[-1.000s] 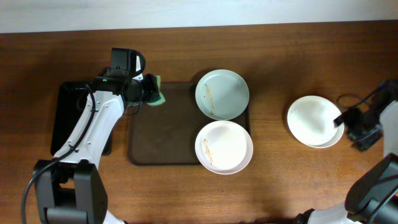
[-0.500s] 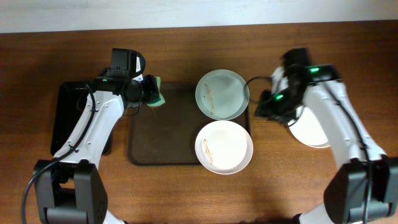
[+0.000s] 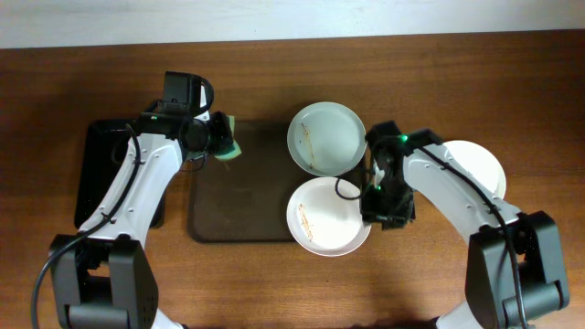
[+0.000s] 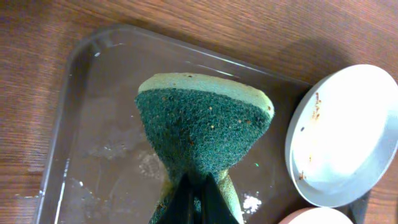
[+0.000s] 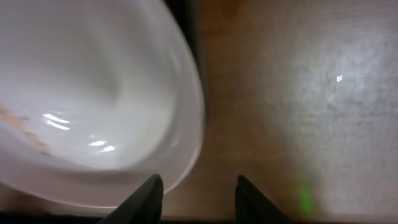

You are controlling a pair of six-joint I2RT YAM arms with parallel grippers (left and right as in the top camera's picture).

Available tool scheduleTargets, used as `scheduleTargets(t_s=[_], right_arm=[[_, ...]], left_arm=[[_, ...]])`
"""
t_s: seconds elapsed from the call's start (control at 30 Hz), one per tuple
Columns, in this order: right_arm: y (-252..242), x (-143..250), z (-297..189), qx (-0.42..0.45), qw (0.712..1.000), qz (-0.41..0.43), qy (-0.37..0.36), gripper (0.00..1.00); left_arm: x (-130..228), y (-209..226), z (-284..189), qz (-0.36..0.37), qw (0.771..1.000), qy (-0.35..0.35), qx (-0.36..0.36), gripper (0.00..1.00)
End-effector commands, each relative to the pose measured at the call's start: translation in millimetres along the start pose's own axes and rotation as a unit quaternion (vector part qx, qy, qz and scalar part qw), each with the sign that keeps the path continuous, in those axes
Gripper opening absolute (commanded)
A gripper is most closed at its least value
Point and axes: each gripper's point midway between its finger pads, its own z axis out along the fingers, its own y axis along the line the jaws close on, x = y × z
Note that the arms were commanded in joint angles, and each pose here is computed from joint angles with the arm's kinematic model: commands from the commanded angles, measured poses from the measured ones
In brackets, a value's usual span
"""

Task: Clean dirty plates on tray and stack at the side
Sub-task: 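Return the right gripper and grip the bottom white plate's rim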

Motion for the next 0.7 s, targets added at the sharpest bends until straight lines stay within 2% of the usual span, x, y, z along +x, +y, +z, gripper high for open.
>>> scheduleTargets(t_s=[0.0,0.23,0.37,0.43,0.5,0.63,0.67], right_arm=[[-10.3,10.8,14.5,0.018,1.000,0.009,0.018,0.38],[-5.5,9.1,27.7,-0.005,1.000,0.006,0.013,0.35],[6.6,1.8,26.8,-0.035,0.999,0.001,0.002,0.29],[8.9,-0.2,24.0,-0.039,0.999,0.000,-0.001,0.21],[10.3,-1.0,18.8,-0.040,0.999,-0.001,-0.004,0.19],[15.2,-4.4,4.2,-0.049,0.998,-0.007,-0.026,0.20],[15.4,-5.5,2.5,-0.050,0.998,-0.008,-0.030,0.23]], left_arm=[[-1.0,3.3,1.1,0.009,1.000,-0.003,-0.012,0.01],[-1.5,3.1,1.1,0.010,1.000,-0.004,-0.011,0.01],[-1.7,3.1,1.1,0.010,1.000,-0.005,-0.011,0.01],[-1.8,3.0,1.1,0.010,1.000,-0.005,-0.011,0.01],[-1.9,2.9,1.1,0.010,1.000,-0.005,-0.011,0.01],[-1.8,3.0,1.1,0.010,1.000,-0.005,-0.011,0.01],[-1.8,3.0,1.1,0.010,1.000,-0.005,-0.011,0.01]])
